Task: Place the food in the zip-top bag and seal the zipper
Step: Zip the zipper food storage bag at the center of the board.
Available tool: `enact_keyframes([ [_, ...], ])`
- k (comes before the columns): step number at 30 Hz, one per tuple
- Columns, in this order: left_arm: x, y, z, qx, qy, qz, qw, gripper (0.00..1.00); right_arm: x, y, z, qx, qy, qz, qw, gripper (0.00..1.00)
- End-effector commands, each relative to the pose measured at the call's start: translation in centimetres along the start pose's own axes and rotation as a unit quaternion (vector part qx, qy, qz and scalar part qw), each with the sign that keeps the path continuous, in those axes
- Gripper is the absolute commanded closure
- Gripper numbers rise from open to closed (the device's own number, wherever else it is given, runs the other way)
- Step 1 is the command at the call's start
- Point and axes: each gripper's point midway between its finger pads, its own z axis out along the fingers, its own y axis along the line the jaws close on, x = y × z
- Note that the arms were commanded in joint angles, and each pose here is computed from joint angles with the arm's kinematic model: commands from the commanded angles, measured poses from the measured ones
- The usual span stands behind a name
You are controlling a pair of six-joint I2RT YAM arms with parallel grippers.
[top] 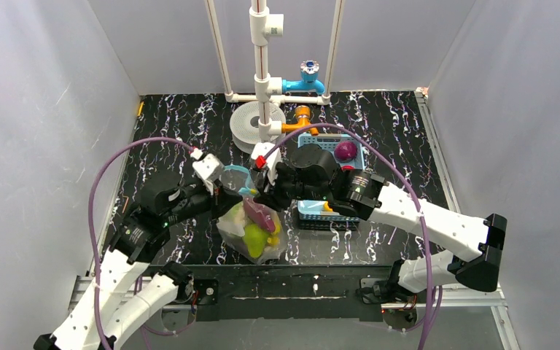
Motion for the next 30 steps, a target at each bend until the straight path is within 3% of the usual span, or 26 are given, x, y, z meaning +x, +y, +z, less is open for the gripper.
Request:
enact_keyframes([
  [1, 0.3, 1.3, -1.0, -0.066, -0.033, -0.075, 0.994, 1.0, -2.3, -0.7, -0.7, 0.052, -0.07, 0.177, 0.98, 0.17],
  [3, 0.5, 1.0, -1.1, -0.058, -0.034, -0.083, 0.994, 1.0, -2.3, -0.7, -0.7, 0.056, -0.093, 0.217, 0.97, 0.1],
  [9, 1.2, 0.7, -1.1, -0.053, -0.026, -0.103, 0.993, 1.0, -2.9, -0.2, -0.4, 0.018, -0.18, 0.217, 0.959, 0.11],
  [15, 1.2, 0.5, -1.1, -0.052, -0.029, -0.12, 0.991, 1.0, -3.0, 1.8, 0.2, -0.082, -0.213, 0.196, 0.954, 0.39],
  [22, 1.5, 0.3, -0.9, -0.044, -0.024, -0.123, 0.991, 1.0, -2.1, 1.2, 2.1, -0.078, -0.194, 0.187, 0.96, 0.44],
  [30, 1.1, 0.2, -1.2, -0.045, -0.026, -0.126, 0.991, 1.0, -1.7, 1.2, 3.0, -0.088, -0.185, 0.188, 0.961, 0.69],
])
